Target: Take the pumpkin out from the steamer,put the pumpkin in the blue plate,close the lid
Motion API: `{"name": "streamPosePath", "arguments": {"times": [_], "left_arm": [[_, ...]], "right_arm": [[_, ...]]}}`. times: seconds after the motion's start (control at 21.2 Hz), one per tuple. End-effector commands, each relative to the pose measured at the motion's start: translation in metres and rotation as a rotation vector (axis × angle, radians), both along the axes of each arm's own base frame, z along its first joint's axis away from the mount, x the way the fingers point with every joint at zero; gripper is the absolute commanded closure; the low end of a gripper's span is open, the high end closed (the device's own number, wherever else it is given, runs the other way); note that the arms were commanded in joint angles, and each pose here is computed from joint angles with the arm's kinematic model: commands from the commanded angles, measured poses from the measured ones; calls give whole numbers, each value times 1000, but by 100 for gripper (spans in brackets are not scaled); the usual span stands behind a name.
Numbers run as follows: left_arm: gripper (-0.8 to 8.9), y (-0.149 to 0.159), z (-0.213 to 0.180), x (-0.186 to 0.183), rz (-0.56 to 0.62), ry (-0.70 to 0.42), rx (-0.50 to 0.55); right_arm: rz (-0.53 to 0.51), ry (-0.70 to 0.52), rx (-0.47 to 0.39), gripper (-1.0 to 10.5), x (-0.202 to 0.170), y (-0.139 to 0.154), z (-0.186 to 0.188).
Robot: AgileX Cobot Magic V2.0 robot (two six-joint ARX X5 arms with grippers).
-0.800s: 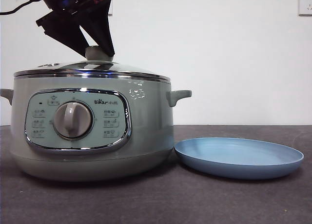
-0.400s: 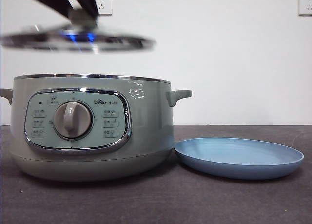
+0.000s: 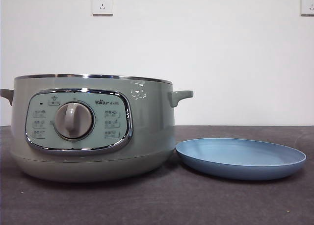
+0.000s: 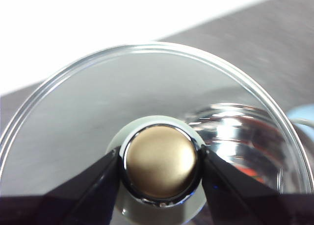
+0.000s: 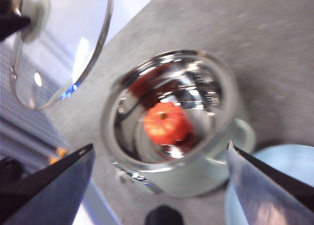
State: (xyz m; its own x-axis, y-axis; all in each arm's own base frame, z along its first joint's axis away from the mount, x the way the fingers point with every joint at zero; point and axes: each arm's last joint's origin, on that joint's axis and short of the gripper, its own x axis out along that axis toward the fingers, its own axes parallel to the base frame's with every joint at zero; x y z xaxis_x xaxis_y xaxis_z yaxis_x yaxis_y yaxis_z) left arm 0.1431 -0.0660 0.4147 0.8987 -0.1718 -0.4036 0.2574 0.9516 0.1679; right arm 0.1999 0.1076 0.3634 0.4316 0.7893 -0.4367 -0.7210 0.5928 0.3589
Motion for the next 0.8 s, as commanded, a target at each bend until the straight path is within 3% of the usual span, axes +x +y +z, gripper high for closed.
{"name": "streamPosePath", "arguments": {"times": [0.05, 0.19, 0.38, 0.61, 0.8], "left_arm": [[822, 10, 11, -17, 52, -79, -3], [822, 20, 13, -31, 131, -98, 23], [822, 31, 14, -48, 200, -113, 48], [822, 43, 13, -66, 258, -123, 70], [822, 43, 13, -67, 255, -110, 77]], "right_arm": [[72, 8, -19, 463, 10, 22, 1], [142, 27, -52, 373, 20, 47, 3], [183, 20, -154, 374, 30, 81, 4], [147, -1, -461, 374, 46, 138, 2], [154, -51, -594, 374, 56, 182, -17]]}}
